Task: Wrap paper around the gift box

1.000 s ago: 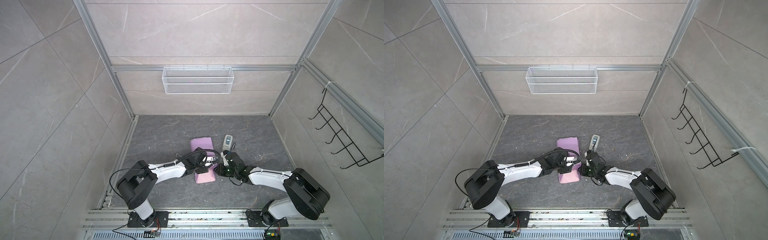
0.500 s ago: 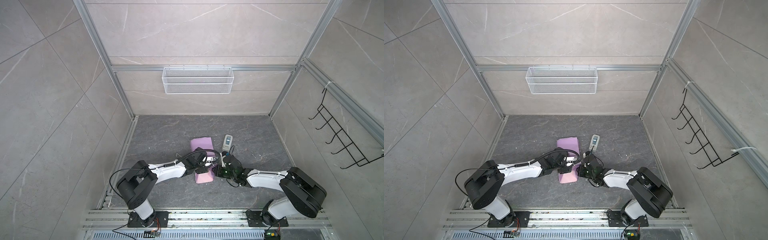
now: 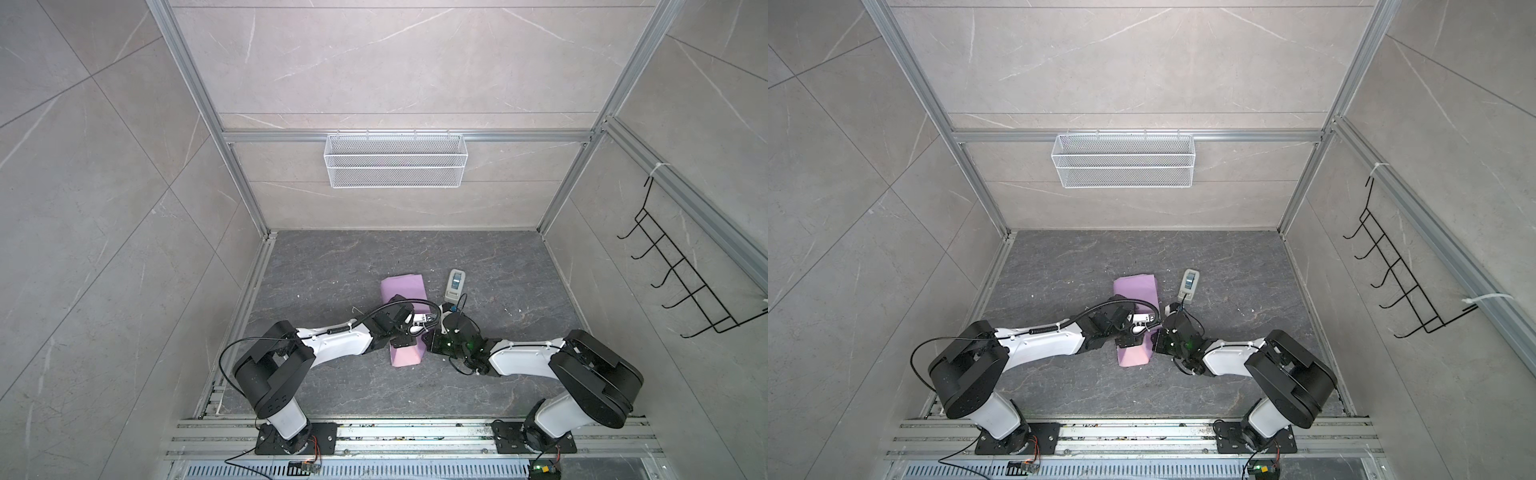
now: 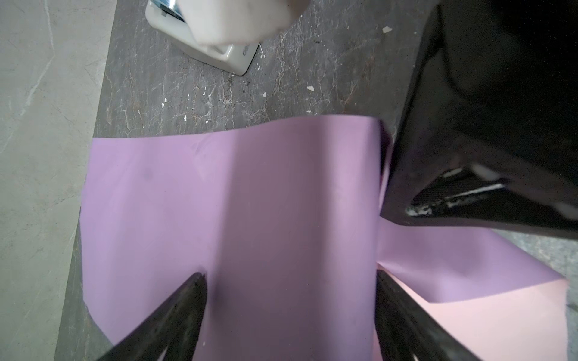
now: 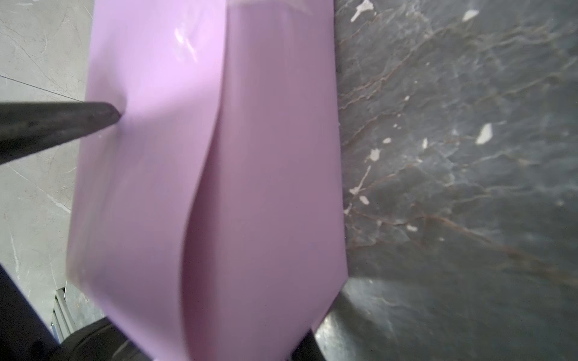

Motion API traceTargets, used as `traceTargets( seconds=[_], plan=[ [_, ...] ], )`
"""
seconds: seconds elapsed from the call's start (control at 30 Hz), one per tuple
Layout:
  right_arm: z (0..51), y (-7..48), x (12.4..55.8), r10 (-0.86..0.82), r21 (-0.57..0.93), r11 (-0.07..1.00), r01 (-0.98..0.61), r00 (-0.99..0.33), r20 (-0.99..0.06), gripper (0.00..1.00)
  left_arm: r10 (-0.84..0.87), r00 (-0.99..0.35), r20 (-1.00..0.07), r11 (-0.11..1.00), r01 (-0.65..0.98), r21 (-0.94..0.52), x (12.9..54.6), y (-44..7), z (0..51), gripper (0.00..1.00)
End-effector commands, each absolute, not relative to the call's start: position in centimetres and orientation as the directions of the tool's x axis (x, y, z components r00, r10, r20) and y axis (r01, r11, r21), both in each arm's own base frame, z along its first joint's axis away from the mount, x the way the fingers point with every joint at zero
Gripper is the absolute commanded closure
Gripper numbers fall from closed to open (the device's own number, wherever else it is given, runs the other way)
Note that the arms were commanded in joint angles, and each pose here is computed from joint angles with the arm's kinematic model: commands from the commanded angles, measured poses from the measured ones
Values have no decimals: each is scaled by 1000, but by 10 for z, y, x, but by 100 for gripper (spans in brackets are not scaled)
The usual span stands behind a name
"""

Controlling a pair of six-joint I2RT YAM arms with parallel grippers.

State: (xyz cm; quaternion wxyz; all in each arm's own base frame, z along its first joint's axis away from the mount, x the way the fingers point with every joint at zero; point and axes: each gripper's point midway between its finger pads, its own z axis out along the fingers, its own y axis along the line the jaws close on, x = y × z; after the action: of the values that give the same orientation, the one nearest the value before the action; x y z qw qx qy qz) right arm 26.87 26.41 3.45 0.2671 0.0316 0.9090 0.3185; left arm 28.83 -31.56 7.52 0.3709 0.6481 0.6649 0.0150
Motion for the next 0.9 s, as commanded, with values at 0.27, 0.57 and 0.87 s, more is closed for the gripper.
traceTargets(
  seconds=[0.27,0.57,0.87],
  plan=[
    [31,264,273,251,593,799,-102,-839,-482,87,876,69,-477,187,863,469,289,-313,71,12],
    [31,264,272,248,590,800,-104,-839,-484,88,842,59,-535,245,844,478,292,-316,90,8],
    [29,264,270,242,587,802,-106,-841,-483,88,797,55,-601,293,835,465,292,-321,102,2]
  ],
)
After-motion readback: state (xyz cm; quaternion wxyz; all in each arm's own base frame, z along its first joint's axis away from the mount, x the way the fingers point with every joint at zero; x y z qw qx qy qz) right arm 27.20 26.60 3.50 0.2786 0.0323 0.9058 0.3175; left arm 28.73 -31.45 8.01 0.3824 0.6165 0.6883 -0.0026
